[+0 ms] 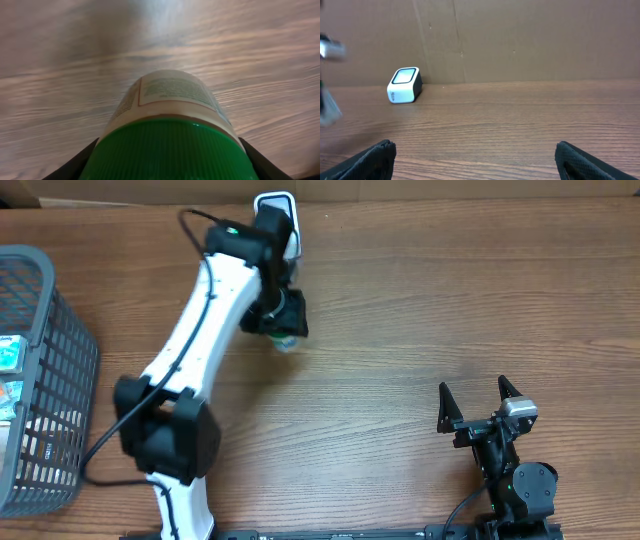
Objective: Scan the item barcode
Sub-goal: 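Carry the green-lidded jar to the white scanner with the left gripper, then set the jar down on the table and open the left gripper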
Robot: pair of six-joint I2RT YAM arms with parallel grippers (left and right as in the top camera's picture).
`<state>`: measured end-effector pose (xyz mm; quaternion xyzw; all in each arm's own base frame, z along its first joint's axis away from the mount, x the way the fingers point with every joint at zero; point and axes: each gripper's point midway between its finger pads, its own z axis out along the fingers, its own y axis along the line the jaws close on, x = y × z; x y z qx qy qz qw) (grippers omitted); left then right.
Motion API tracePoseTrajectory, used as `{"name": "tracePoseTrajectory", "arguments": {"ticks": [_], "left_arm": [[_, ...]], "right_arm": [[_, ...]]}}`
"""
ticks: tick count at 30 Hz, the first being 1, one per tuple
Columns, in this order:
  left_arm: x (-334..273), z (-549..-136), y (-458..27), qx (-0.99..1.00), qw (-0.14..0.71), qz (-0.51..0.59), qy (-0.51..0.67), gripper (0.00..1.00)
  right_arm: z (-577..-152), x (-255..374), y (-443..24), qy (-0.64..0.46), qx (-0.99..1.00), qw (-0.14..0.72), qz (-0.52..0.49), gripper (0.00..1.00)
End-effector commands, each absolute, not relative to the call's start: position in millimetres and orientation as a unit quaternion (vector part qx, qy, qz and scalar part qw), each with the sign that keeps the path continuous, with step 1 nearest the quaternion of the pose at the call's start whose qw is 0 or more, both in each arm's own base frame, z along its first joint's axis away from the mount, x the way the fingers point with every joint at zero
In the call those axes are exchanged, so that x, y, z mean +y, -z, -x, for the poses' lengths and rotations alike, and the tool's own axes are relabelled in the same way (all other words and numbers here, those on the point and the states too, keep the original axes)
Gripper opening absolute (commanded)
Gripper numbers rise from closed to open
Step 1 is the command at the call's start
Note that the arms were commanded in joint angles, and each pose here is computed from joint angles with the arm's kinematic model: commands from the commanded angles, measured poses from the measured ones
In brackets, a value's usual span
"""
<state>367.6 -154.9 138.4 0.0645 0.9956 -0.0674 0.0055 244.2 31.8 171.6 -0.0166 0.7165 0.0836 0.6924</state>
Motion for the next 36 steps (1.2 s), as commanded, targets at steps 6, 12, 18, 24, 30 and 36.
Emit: {"name": "tracePoseTrajectory", "arguments": {"ticks": [6,12,18,24,30,36], "left_arm": [[-200.2,-375.6,-58.6,0.995,-0.025,-0.082,0.058,0.49],[-213.3,-369.7,-29.8,0.993,-0.038,-0.107,0.028,0.50],[-217.6,-366.9,-26.1,0.993,-0.041,-0.111,0.021,0.84],[-216.8,-380.0,-61.6,0.995,-0.023,-0.099,0.025,0.96],[-214.1,-401.0,-165.0,0.993,0.052,-0.097,0.035,0.97],[-204.3,-410.8,-263.6,0.978,0.164,-0.089,0.097,1.00]], "right_arm": [[-244.7,29.7,-169.7,-0.080,0.715,0.694,0.013,1.00],[-244.7,29.7,-169.7,-0.080,0.715,0.694,0.013,1.00],[-244.7,29.7,-169.7,-0.080,0.715,0.694,0.013,1.00],[-244.7,29.7,-169.7,-0.080,0.715,0.694,0.013,1.00],[-244.7,29.7,-169.7,-0.080,0.715,0.694,0.013,1.00],[-244.7,29.7,-169.7,-0.080,0.715,0.694,0.013,1.00]]}}
